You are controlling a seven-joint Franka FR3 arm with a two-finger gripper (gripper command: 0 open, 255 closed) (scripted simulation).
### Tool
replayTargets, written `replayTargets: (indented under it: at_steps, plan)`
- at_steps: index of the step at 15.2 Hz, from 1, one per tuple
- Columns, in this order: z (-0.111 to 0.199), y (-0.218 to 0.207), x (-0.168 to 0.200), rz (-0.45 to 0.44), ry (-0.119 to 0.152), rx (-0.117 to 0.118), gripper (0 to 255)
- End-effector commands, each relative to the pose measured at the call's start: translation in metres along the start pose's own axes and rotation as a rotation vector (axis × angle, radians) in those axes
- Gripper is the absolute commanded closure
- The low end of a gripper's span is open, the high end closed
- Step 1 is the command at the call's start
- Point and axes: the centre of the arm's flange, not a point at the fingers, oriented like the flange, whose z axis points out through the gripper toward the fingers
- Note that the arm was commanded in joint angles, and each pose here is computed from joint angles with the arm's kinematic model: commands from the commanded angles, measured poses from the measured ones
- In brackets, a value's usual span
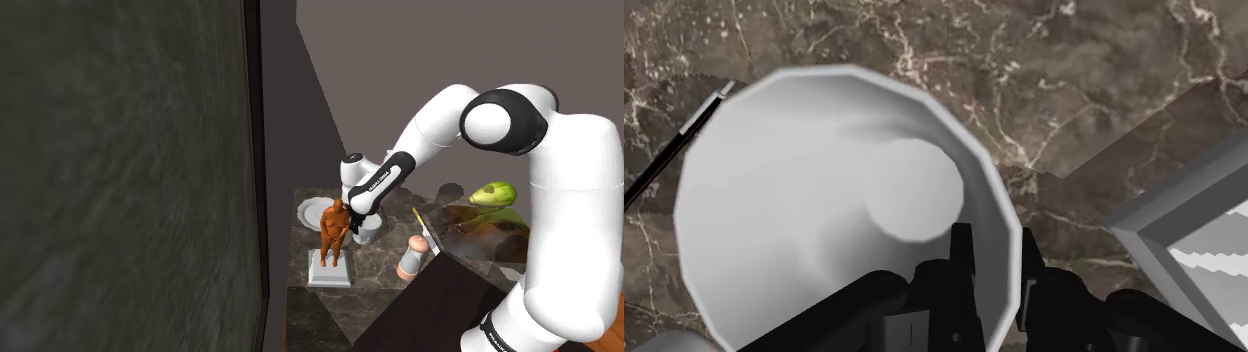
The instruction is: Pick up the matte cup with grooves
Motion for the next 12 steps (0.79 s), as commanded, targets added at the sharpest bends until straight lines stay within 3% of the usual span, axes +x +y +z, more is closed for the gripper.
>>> replayTargets:
  at_steps: [1,12]
  plan:
    - [-0.01,0.002,-0.001,0.0,0.0,0.0,255]
    - [-0.057,0.011,-0.008,0.0,0.0,0.0,255]
